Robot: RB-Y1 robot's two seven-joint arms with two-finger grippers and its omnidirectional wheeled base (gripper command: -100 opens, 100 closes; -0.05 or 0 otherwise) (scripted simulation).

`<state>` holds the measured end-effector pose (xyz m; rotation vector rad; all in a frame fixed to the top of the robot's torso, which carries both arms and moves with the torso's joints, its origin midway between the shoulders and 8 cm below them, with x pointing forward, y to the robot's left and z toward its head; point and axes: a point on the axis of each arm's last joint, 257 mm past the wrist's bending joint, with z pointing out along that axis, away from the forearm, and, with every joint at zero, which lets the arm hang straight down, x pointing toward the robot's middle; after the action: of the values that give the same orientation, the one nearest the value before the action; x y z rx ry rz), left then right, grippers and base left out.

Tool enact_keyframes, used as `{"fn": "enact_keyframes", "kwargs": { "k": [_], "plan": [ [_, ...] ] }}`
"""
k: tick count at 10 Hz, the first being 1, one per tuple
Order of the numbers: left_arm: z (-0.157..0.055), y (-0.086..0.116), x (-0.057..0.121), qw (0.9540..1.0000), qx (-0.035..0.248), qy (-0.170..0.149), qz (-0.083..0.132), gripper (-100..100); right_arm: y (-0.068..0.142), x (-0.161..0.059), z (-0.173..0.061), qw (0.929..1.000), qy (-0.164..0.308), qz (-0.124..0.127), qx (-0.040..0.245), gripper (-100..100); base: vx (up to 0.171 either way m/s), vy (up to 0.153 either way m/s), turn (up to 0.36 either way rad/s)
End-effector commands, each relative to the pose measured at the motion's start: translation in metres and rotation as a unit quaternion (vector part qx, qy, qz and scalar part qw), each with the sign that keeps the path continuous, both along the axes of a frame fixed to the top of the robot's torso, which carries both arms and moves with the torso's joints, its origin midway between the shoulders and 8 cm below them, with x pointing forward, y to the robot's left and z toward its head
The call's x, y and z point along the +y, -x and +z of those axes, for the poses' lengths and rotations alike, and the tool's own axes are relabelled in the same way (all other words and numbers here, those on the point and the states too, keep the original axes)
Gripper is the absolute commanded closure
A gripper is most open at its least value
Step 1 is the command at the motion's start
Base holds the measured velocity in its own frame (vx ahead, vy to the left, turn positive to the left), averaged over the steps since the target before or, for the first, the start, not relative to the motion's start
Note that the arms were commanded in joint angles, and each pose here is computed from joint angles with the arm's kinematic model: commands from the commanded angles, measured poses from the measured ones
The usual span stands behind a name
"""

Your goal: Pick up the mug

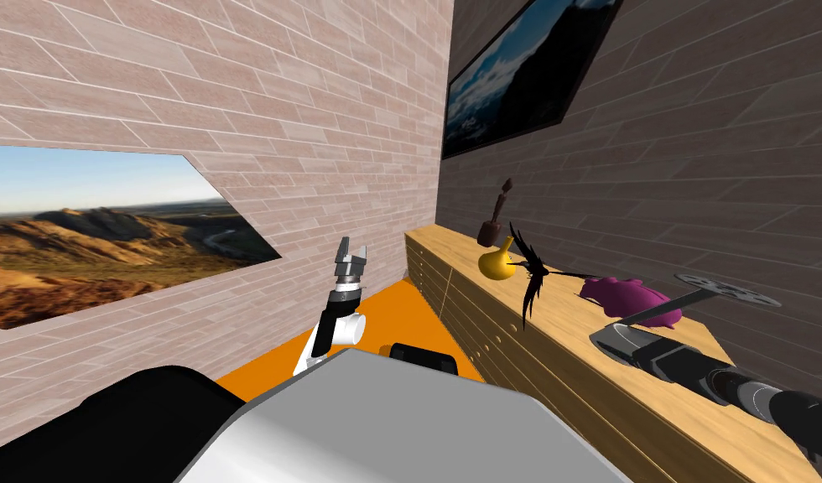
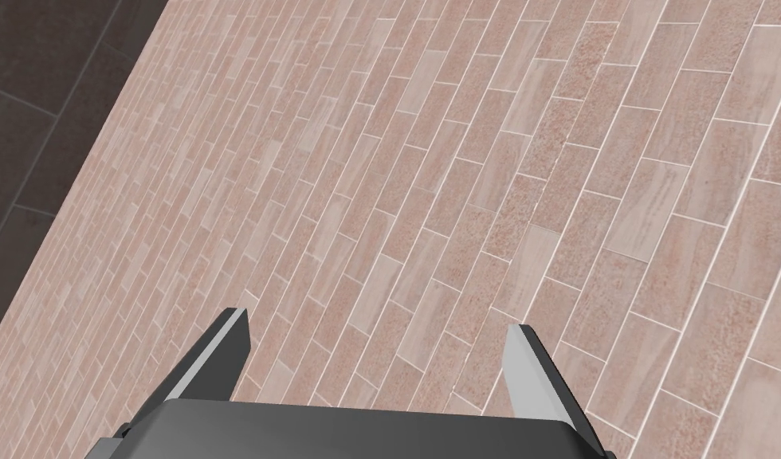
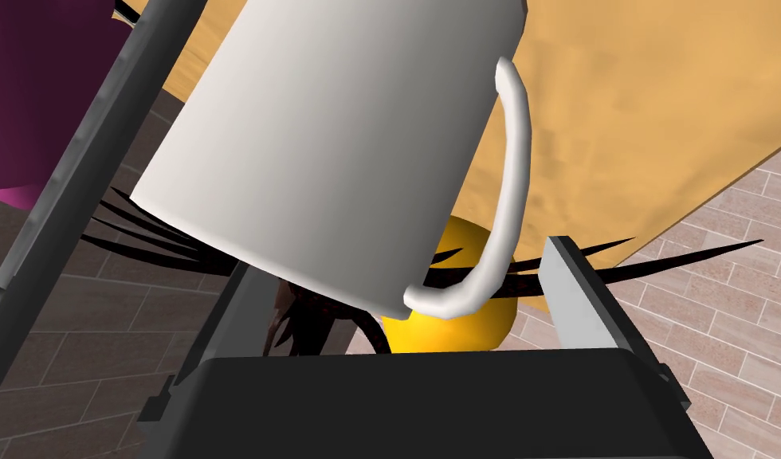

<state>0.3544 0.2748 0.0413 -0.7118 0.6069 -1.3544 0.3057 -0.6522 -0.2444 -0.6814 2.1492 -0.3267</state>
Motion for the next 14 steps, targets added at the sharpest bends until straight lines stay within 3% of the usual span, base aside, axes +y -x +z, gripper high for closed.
{"fn": "enact_keyframes", "kwargs": {
  "k": [1,2,6,7,8,14],
  "plan": [
    [0.0,0.0,0.0,1.0,0.0,0.0,0.0,0,0.0,0.0,0.0,1.0,0.0,0.0,0.0,-100,-0.006,0.002,-0.007],
    [0.0,0.0,0.0,1.0,0.0,0.0,0.0,0,0.0,0.0,0.0,1.0,0.0,-0.001,0.0,100,0.0,0.0,0.0],
    [0.0,0.0,0.0,1.0,0.0,0.0,0.0,0,0.001,-0.004,0.0,0.9999,-0.005,-0.011,-0.002,100,0.001,0.001,-0.014],
    [0.0,0.0,0.0,1.0,0.0,0.0,0.0,0,0.001,-0.004,0.0,0.9999,-0.005,-0.011,-0.002,0,0.0,0.0,0.0],
    [0.0,0.0,0.0,1.0,0.0,0.0,0.0,0,-0.009,0.013,0.003,0.9998,-0.019,0.006,-0.01,100,0.03,-0.02,-0.175],
    [0.0,0.0,0.0,1.0,0.0,0.0,0.0,0,-0.021,0.041,0.001,0.9987,-0.024,0.045,-0.005,100,0.034,-0.014,-0.106]
  ]
}}
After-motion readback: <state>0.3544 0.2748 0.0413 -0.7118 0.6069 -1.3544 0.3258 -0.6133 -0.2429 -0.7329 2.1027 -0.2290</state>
